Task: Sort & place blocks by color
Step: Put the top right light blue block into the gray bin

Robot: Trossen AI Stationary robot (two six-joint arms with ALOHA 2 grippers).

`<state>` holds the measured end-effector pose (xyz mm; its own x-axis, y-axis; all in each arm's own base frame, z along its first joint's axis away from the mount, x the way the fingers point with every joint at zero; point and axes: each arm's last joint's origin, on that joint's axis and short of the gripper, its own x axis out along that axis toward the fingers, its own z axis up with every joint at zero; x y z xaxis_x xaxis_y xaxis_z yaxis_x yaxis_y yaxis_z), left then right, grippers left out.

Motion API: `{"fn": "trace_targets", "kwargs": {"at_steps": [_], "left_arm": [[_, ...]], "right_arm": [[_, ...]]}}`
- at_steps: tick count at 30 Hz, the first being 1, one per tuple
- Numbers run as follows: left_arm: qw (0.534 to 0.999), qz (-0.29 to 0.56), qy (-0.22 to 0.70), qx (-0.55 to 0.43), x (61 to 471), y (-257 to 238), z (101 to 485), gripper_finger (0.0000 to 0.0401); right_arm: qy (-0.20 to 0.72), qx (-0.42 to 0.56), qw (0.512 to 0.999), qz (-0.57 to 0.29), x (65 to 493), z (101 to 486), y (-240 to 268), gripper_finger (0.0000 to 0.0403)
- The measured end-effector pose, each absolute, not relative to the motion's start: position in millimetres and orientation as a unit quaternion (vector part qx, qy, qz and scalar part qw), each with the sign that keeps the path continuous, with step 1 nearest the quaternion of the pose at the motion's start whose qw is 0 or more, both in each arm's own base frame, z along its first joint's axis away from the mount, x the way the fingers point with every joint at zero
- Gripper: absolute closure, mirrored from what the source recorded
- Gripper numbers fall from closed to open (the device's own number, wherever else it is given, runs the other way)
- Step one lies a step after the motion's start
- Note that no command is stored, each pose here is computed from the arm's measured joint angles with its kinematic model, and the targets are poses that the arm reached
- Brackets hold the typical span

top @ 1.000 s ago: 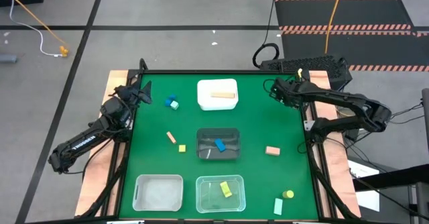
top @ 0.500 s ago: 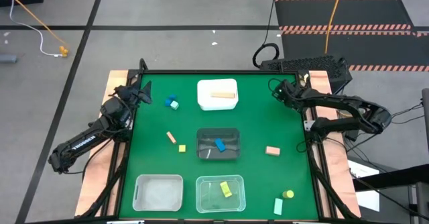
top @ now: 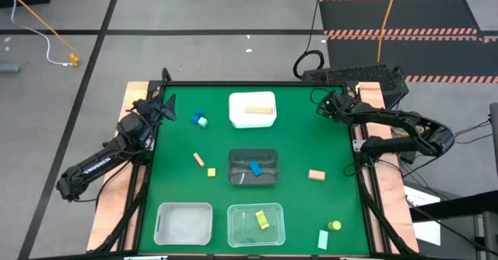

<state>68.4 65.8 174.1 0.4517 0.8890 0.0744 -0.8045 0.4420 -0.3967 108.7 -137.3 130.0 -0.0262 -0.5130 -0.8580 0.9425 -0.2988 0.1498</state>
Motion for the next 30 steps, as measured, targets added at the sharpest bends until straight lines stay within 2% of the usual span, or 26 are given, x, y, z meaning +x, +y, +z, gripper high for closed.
{"fn": "trace_targets", "kwargs": {"at_steps": [6, 11, 16, 21, 30], "left_arm": [[0.838, 0.505, -0.137, -0.154, 68, 66, 174, 0.0050], [0.838, 0.505, -0.137, -0.154, 68, 66, 174, 0.0050], [0.838, 0.505, -0.137, -0.154, 68, 66, 174, 0.0050], [0.838, 0.505, -0.137, -0.154, 68, 66, 174, 0.0050], [0.838, 0.505, -0.137, -0.154, 68, 66, 174, 0.0050]], "right_arm": [[0.247, 0.439, 0.541, -0.674, 107, 130, -139, 0.0209], [0.247, 0.445, 0.544, -0.667, 107, 130, -139, 0.0286], [0.241, 0.463, 0.555, -0.648, 110, 131, -140, 0.0289], [0.207, 0.495, 0.603, -0.591, 122, 137, -142, 0.0289], [0.058, 0.493, 0.725, -0.478, 157, 171, -137, 0.0289]]}}
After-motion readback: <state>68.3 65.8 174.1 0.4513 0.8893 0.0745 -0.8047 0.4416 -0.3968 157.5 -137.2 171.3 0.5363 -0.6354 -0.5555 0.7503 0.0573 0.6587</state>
